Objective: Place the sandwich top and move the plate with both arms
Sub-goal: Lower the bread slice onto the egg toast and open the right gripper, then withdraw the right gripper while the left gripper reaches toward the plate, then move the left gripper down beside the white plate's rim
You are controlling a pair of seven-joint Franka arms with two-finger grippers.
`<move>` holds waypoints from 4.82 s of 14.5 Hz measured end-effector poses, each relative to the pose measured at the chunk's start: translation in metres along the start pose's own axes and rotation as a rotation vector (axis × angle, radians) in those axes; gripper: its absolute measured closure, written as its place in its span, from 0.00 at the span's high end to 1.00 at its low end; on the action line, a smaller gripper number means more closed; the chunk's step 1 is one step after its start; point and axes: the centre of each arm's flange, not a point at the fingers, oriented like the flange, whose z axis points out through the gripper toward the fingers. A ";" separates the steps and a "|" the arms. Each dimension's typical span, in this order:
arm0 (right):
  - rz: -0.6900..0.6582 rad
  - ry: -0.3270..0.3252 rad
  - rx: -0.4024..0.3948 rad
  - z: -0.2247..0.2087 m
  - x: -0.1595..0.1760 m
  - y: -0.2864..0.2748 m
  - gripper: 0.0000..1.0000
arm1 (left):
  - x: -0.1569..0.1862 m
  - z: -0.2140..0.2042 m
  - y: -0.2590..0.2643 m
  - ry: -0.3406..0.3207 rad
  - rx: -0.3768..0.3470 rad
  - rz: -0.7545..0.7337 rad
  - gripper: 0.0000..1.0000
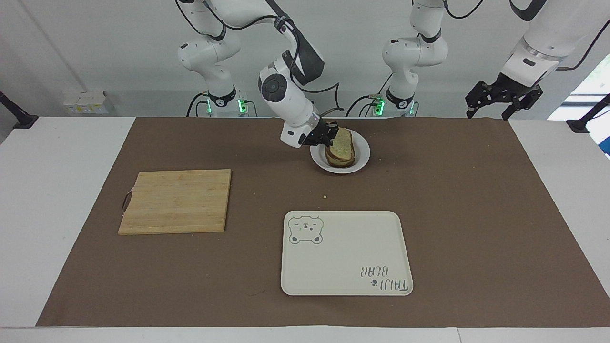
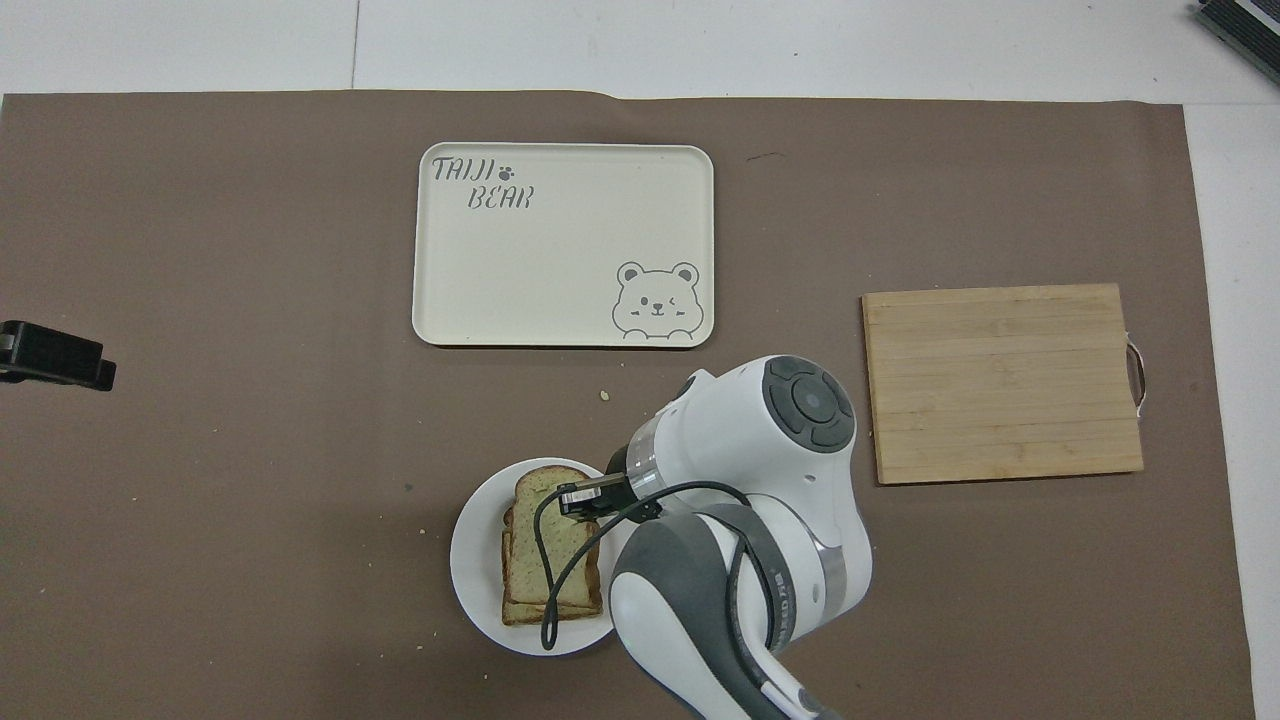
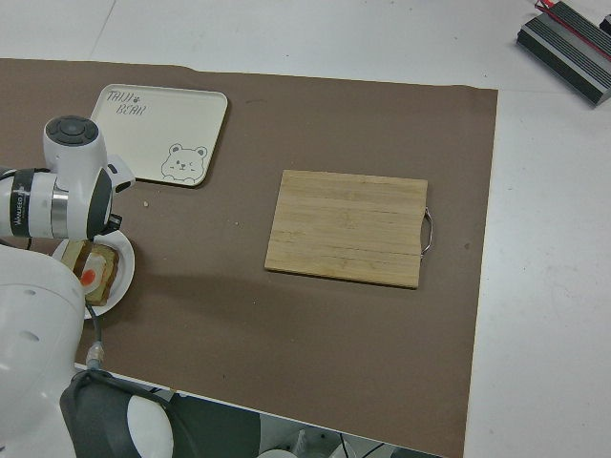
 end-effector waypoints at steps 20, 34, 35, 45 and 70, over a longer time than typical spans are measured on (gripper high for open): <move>-0.010 0.086 -0.034 0.047 0.003 0.006 0.26 | 0.000 0.000 0.004 0.000 0.001 0.006 1.00; -0.113 0.267 -0.273 -0.075 0.050 0.081 1.00 | -0.001 -0.001 0.000 0.002 -0.001 0.000 1.00; -0.109 0.281 -0.295 -0.086 0.053 0.091 1.00 | -0.001 -0.002 0.002 0.004 -0.001 0.004 1.00; 0.033 0.183 -0.376 -0.234 0.024 0.147 1.00 | 0.000 0.034 0.017 -0.044 -0.082 0.021 1.00; 0.204 0.274 -0.423 -0.432 -0.061 0.198 1.00 | -0.058 0.334 0.083 -0.052 -0.649 0.193 1.00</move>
